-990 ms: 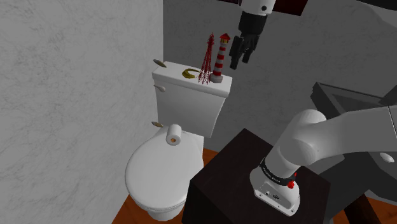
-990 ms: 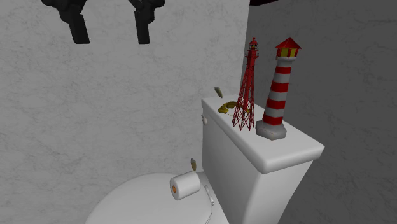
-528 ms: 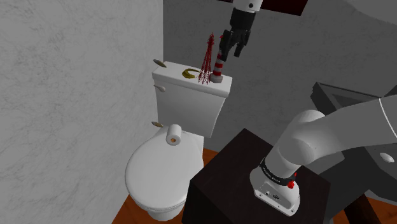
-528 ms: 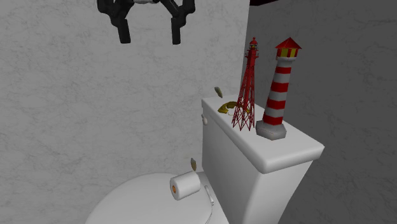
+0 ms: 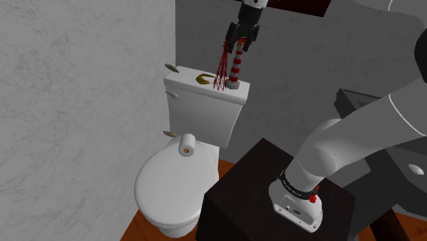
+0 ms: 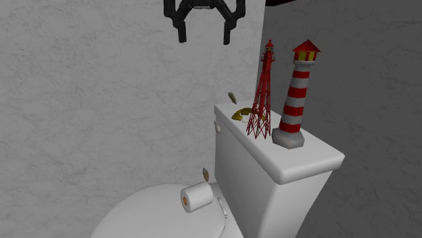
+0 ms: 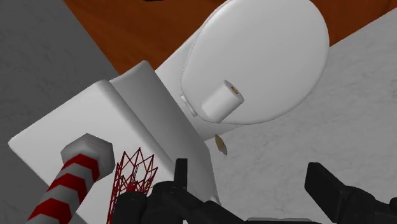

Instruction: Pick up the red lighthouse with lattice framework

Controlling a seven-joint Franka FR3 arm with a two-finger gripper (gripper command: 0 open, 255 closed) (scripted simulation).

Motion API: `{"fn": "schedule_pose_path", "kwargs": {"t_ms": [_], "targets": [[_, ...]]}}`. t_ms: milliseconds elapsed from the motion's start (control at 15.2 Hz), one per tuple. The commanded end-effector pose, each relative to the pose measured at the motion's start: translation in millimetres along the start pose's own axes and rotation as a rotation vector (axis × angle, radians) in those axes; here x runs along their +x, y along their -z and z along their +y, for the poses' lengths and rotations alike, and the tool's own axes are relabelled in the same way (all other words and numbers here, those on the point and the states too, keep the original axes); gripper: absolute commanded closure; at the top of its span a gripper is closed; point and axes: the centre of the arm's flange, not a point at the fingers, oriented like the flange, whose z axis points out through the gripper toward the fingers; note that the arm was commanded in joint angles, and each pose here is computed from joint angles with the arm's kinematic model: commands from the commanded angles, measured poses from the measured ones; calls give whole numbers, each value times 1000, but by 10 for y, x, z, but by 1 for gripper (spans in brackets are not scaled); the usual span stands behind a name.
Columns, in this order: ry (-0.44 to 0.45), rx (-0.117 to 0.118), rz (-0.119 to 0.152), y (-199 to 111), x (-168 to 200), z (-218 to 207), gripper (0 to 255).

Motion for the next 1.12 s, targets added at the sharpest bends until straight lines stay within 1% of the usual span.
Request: {"fn": "schedule_pose_path", "kwargs": {"t_ms": [0, 594, 1056], "targets": [[-30, 4, 19, -26, 225, 121, 0], [-160, 23, 102, -20, 1091, 783, 0], [-260, 37, 165, 21, 1685, 1357, 0]]}}
